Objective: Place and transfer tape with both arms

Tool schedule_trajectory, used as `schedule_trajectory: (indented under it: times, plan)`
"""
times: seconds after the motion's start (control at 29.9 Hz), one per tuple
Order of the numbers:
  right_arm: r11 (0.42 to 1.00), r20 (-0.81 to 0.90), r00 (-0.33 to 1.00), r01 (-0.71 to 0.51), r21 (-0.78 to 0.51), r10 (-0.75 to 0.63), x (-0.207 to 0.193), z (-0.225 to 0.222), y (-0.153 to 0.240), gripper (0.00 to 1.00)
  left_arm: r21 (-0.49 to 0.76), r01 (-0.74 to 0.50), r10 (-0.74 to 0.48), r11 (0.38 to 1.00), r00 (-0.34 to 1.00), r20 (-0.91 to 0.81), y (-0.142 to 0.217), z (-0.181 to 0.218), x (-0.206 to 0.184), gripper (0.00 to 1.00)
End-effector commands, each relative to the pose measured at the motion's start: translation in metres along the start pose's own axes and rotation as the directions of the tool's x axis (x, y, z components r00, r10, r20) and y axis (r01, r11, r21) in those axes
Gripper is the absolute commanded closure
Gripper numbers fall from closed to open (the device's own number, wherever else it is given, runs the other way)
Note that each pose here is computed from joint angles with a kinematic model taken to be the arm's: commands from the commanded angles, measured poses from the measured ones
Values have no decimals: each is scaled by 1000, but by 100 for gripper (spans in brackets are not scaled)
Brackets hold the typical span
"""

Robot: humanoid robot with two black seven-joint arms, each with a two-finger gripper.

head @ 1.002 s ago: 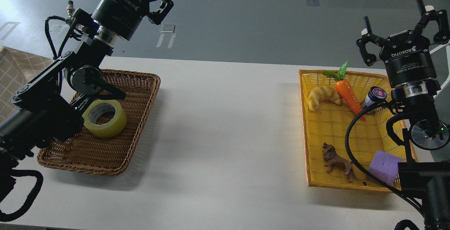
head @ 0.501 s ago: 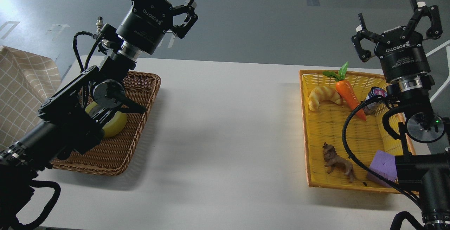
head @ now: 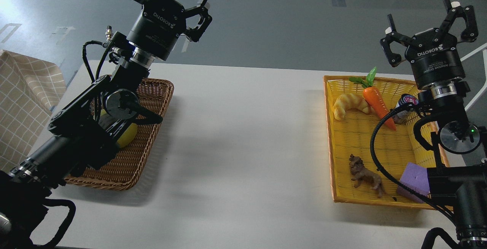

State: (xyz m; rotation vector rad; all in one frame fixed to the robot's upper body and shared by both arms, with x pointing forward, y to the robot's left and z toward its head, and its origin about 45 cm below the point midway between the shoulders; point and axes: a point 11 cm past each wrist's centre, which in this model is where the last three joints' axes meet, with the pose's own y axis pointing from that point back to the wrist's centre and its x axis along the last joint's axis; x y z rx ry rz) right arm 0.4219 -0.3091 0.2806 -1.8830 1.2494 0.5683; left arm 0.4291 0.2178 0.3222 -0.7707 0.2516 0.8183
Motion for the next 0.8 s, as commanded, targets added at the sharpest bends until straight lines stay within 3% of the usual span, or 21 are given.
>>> schedule_trajectory:
  times: [0.0,0.77]
  plan:
    - [1000,-1,1000,2,-2,-2,-1,0,0,0,3,-12,12,1000,1000,-1,2,-1,3,2]
    - [1000,5,1000,14,-26,-14,-5,10,-3,0,-12,-59,58,998,998,-18,16,-1,14,2]
